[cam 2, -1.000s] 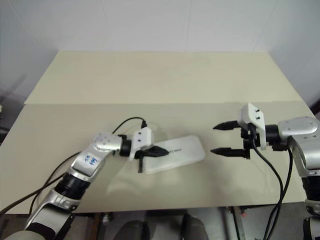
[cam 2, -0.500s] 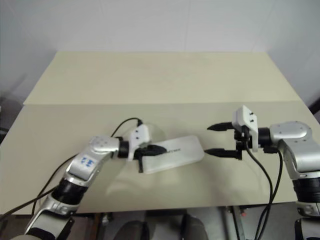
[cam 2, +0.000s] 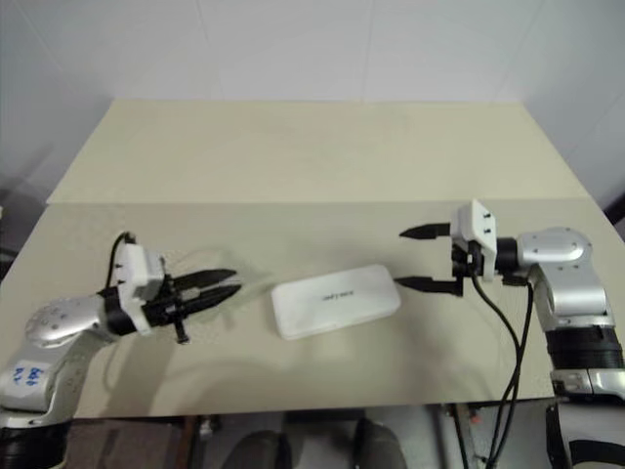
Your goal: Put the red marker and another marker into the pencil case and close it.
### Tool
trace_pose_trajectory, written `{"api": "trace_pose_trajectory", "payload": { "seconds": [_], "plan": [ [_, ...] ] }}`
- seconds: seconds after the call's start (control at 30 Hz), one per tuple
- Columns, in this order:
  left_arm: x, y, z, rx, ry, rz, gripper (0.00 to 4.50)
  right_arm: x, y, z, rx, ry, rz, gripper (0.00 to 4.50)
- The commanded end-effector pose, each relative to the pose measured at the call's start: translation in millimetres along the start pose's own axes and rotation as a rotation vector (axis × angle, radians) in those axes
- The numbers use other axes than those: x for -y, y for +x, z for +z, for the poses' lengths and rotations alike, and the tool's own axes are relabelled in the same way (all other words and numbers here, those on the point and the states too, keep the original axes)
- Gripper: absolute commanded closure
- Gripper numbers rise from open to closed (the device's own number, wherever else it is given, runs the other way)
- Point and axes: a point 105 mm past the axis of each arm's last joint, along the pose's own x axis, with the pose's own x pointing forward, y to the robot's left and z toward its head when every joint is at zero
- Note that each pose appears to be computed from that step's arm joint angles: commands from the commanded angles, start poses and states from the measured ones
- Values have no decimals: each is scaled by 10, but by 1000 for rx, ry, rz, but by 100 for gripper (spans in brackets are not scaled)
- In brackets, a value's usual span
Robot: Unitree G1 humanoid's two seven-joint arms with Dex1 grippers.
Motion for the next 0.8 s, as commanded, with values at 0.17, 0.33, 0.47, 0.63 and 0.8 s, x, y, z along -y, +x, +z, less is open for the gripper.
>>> {"api": "trace_pose_trajectory", "payload": {
  "seconds": [0.17,0.33,0.47,0.63,0.8],
  "plan": [
    [7,-82,224,61,95,-14,45,233,-158,-41,6,-36,-115,0],
    [40,80,264,89,79,-85,3,252,-327,-100,8,15,-172,0],
    [37,163,252,91,79,-109,3,209,-371,-117,10,28,-194,0],
    [51,188,214,70,79,-115,3,127,-359,-158,14,39,-219,0],
    [30,189,244,63,73,-128,3,61,-306,-196,14,44,-226,0]
  ]
}}
